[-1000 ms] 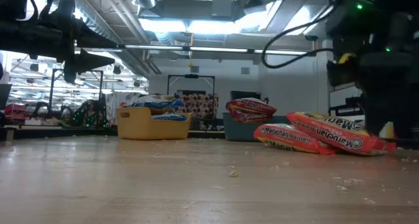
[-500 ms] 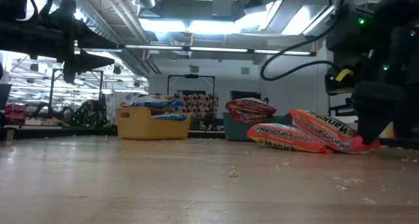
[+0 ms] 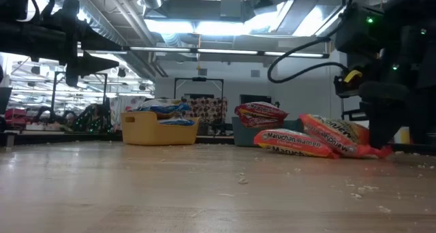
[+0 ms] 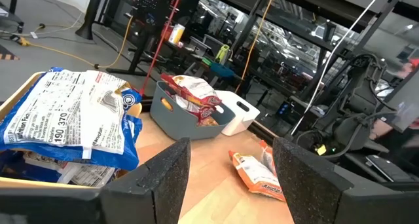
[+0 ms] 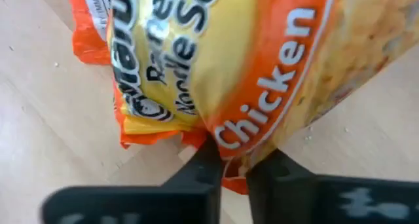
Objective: Sort Maruchan noodles
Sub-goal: Put the top orange noodle pack into the white bin
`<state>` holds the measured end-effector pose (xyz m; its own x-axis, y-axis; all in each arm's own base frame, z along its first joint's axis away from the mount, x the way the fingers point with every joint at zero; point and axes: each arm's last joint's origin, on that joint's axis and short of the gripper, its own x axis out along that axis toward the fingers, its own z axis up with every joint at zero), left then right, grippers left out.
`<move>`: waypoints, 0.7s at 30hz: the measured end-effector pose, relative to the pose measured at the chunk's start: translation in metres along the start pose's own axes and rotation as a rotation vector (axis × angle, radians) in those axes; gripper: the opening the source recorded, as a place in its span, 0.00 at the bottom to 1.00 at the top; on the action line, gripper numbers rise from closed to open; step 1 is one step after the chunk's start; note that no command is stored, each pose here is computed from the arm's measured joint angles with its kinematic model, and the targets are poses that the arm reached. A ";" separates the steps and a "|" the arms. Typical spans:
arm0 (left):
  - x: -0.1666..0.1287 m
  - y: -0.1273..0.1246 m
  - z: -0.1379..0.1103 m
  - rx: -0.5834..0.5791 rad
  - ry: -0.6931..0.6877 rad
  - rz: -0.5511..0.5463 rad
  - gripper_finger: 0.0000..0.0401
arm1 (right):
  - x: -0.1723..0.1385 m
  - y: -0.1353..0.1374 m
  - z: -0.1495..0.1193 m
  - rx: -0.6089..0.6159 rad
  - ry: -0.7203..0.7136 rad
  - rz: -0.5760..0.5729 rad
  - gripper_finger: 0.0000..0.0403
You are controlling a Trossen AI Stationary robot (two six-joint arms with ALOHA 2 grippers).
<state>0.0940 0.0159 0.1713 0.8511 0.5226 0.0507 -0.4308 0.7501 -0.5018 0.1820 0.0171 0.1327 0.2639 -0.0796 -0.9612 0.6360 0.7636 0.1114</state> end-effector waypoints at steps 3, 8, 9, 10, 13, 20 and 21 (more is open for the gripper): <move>0.000 0.000 0.000 0.000 0.000 0.000 0.53 | -0.007 0.008 0.008 -0.021 -0.003 0.028 0.01; 0.000 0.000 0.000 0.001 0.000 0.000 0.53 | -0.026 0.021 0.024 -0.046 -0.051 0.065 0.00; 0.000 0.000 0.000 0.001 0.000 0.000 0.53 | -0.030 0.023 0.027 -0.049 -0.062 0.058 0.00; 0.000 0.000 0.000 0.000 0.000 0.000 0.53 | -0.034 0.025 0.029 -0.055 -0.070 0.051 0.00; 0.000 0.000 0.000 0.001 0.000 0.000 0.53 | -0.049 0.029 0.038 -0.074 -0.105 0.005 0.00; 0.000 0.000 0.000 0.001 0.000 -0.001 0.53 | -0.094 0.021 0.064 -0.132 -0.142 -0.206 0.00; 0.000 0.000 0.000 0.001 0.000 -0.001 0.53 | -0.101 0.019 0.068 -0.144 -0.144 -0.234 0.00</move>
<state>0.0940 0.0159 0.1713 0.8515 0.5220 0.0506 -0.4306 0.7509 -0.5008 0.2167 -0.0043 0.2491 0.2294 -0.3463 -0.9097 0.5850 0.7960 -0.1555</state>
